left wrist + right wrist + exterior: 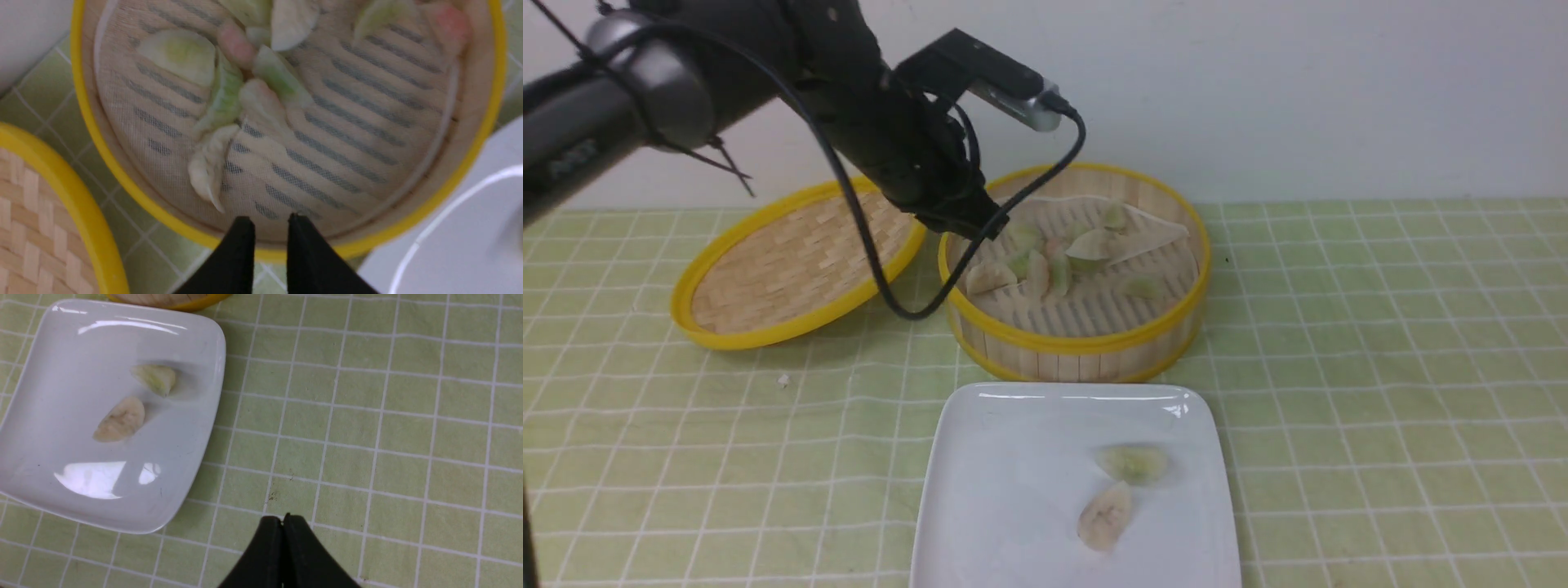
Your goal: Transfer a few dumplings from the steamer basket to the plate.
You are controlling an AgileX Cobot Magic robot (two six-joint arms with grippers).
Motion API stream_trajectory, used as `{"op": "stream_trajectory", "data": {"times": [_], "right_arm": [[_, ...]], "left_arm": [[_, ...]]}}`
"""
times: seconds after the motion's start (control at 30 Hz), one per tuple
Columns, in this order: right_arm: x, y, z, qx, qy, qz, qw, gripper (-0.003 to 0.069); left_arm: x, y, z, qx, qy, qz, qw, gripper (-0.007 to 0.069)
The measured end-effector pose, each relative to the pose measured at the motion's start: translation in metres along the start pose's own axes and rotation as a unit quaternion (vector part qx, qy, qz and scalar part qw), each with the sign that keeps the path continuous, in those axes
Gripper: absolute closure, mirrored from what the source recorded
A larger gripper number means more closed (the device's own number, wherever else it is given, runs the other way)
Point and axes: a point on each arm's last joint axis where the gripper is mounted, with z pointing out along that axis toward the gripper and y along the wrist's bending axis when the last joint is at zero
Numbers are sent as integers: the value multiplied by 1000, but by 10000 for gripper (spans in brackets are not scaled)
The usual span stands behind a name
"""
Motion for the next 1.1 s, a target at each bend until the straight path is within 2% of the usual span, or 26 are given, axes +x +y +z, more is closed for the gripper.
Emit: {"op": "stream_trajectory", "data": {"times": [0.07, 0.1, 0.3, 0.37, 0.5, 0.63, 0.7, 0.73, 0.77, 0.8, 0.83, 0.87, 1.1], "right_arm": [[0, 0, 0, -1, 0, 0, 1000, 673], [0, 0, 0, -1, 2, 1, 1000, 673], [2, 1, 0, -3, 13, 0, 1000, 673], [3, 1, 0, -3, 14, 0, 1000, 673], [2, 1, 0, -4, 14, 1, 1000, 673], [2, 1, 0, -5, 14, 1, 1000, 673], [2, 1, 0, -5, 14, 1, 1000, 673], [2, 1, 0, -5, 14, 1, 1000, 673], [2, 1, 0, -5, 14, 1, 1000, 673], [2, 1, 0, -5, 14, 1, 1000, 673], [2, 1, 0, -5, 14, 1, 1000, 673], [2, 1, 0, -5, 14, 1, 1000, 673], [3, 1, 0, -5, 14, 1, 1000, 673]], "left_arm": [[-1, 1, 12, -7, 3, 0, 1000, 471], [1, 3, 30, -17, 8, 2, 1000, 412], [12, 13, 75, -44, 21, 9, 999, 244], [16, 16, 87, -51, 26, 16, 998, 210], [20, 18, 103, -59, 21, 19, 998, 189], [22, 19, 114, -61, 16, 19, 998, 191], [24, 18, 118, -60, 18, 20, 998, 220], [24, 18, 119, -58, 21, 19, 998, 252], [26, 17, 121, -55, 28, 19, 998, 318], [27, 16, 121, -53, 31, 19, 998, 341], [27, 16, 121, -51, 36, 18, 998, 430], [28, 16, 121, -49, 39, 16, 998, 451], [12, 15, 91, -34, 79, -37, 996, 442]]}}
